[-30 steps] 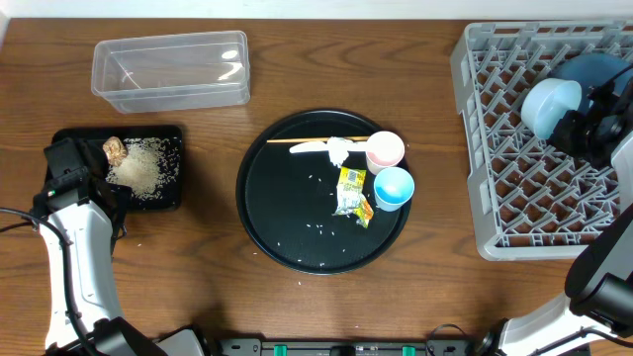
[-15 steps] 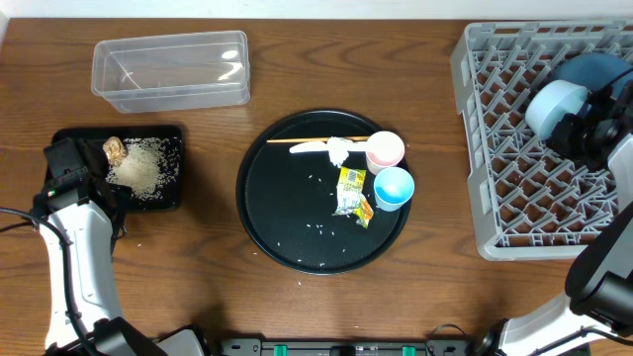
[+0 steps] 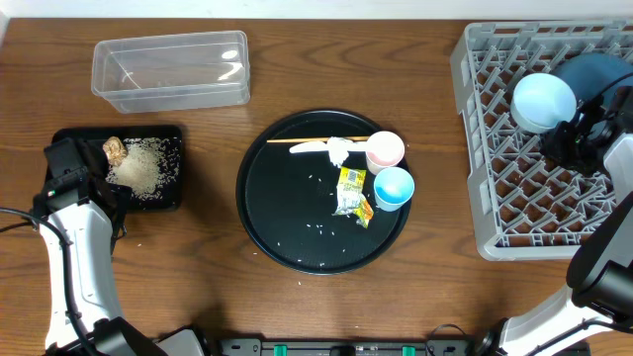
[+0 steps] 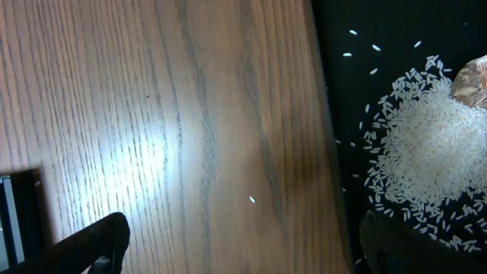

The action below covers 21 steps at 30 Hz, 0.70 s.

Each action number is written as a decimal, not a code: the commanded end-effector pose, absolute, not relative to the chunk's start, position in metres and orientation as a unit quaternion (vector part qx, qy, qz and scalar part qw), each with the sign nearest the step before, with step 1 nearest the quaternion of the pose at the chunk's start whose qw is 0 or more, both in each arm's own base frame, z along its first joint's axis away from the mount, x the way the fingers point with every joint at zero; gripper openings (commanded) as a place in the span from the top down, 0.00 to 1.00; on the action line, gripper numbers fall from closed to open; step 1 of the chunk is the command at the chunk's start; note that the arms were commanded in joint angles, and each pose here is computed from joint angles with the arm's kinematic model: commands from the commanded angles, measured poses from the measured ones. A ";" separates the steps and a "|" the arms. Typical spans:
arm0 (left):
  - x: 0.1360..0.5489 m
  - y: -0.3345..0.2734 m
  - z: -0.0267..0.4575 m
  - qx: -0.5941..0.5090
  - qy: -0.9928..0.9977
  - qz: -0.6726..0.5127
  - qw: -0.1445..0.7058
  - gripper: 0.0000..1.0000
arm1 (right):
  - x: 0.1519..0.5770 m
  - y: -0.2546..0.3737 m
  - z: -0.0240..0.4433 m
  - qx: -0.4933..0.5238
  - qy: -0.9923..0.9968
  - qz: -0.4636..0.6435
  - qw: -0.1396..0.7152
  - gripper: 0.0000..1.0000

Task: Sort waste into correct bins and load items into the dishwasher rack
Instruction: 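Lower the bowl into the rack beside the blue plate, right gripper, then open the right gripper and lift it off the bowl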

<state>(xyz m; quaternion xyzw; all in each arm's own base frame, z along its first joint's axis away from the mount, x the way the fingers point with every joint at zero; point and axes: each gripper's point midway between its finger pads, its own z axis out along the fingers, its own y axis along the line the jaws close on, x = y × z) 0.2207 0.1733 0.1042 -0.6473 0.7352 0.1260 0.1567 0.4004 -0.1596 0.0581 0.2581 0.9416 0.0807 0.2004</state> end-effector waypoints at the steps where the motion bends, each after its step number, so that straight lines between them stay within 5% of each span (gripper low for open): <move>1: 0.220 0.177 0.107 -0.653 0.729 0.133 0.159 0.02 | 0.405 -0.152 0.070 0.263 0.934 0.106 0.216 0.99; 14: 0.220 0.177 0.107 -0.653 0.729 0.133 0.159 0.02 | 0.397 -0.148 0.238 0.228 0.880 0.065 0.411 0.99; 21: 0.220 0.177 0.107 -0.653 0.729 0.133 0.159 0.02 | 0.414 -0.155 0.201 0.236 0.891 0.072 0.382 0.99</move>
